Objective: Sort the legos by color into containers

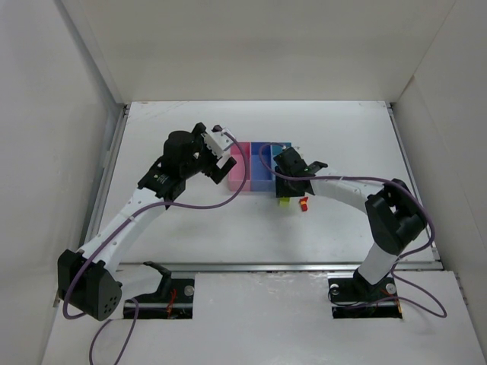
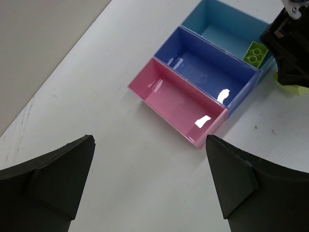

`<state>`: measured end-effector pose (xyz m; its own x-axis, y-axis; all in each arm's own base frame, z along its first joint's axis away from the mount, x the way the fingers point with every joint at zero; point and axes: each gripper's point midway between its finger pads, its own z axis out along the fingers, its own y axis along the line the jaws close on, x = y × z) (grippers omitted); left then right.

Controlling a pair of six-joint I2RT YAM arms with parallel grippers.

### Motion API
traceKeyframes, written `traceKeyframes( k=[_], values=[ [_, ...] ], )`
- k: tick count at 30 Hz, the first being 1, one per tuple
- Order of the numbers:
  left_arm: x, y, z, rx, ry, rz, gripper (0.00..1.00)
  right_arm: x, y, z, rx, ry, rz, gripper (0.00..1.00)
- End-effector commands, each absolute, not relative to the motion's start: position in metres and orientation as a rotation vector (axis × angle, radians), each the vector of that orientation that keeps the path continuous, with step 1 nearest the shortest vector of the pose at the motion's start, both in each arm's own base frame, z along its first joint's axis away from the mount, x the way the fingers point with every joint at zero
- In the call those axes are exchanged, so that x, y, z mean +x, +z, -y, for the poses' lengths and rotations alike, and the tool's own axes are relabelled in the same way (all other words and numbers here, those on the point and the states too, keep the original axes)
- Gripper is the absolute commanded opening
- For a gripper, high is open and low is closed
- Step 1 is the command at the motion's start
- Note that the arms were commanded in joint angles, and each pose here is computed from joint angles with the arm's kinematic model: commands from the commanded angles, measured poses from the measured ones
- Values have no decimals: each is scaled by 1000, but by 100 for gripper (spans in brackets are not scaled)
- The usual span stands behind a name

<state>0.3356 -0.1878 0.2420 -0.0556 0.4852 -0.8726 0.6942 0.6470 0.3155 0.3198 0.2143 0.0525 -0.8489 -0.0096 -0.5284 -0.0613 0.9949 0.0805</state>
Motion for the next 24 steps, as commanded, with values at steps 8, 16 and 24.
traceKeyframes(
  k=[8,16,24],
  values=[
    [330,255,190,968,-233,-1647,100,318,58,-220,-59,163,-2562,67],
    [329,255,192,974,-242,-1644,100,308,46,-224,-114,190,-2620,74],
    [327,250,194,985,-249,-1648,100,306,43,-230,-139,228,-2626,78]
  ],
)
